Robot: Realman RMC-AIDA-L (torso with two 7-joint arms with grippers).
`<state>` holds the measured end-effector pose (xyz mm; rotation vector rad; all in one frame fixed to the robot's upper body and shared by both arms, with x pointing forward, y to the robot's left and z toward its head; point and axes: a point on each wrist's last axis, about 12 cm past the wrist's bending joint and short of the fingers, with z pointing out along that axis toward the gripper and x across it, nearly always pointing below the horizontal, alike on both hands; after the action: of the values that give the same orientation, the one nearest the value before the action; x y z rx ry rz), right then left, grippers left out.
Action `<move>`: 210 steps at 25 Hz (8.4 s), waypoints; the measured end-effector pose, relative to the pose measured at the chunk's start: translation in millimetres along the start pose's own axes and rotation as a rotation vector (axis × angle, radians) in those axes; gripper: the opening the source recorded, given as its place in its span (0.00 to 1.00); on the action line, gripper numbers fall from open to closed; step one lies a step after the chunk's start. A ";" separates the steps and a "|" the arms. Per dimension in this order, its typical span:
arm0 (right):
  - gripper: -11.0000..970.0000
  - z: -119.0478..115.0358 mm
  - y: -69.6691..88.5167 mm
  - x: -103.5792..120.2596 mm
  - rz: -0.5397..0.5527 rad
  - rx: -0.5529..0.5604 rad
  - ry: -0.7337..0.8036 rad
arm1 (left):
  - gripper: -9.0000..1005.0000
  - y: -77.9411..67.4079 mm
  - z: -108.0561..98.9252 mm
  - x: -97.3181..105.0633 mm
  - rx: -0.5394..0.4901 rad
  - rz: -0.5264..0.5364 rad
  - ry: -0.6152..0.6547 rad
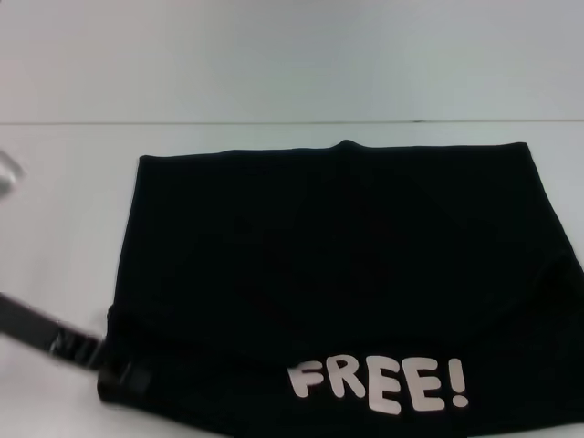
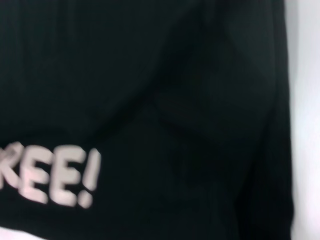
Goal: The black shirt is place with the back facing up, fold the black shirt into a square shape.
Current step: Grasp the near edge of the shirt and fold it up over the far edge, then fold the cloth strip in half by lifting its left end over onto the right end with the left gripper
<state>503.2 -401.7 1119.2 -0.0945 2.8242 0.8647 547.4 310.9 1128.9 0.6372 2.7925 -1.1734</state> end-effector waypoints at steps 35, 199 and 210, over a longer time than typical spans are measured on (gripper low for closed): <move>0.25 -11.2 7.7 -59.4 0.134 -0.167 -0.266 | 0.03 13.1 6.3 -98.0 -0.313 -0.131 -0.390; 0.74 73.7 44.7 -39.4 -0.335 -0.404 -1.082 | 0.69 73.1 51.0 45.7 0.275 -1.020 -0.829; 0.74 71.4 44.3 -41.9 -0.339 -0.401 -1.082 | 0.69 73.9 58.4 33.5 0.238 -1.028 -0.808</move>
<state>550.5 -324.7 1093.7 -0.1098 1.5691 0.9757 538.8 328.6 1030.9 -1.1699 2.1730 -1.3945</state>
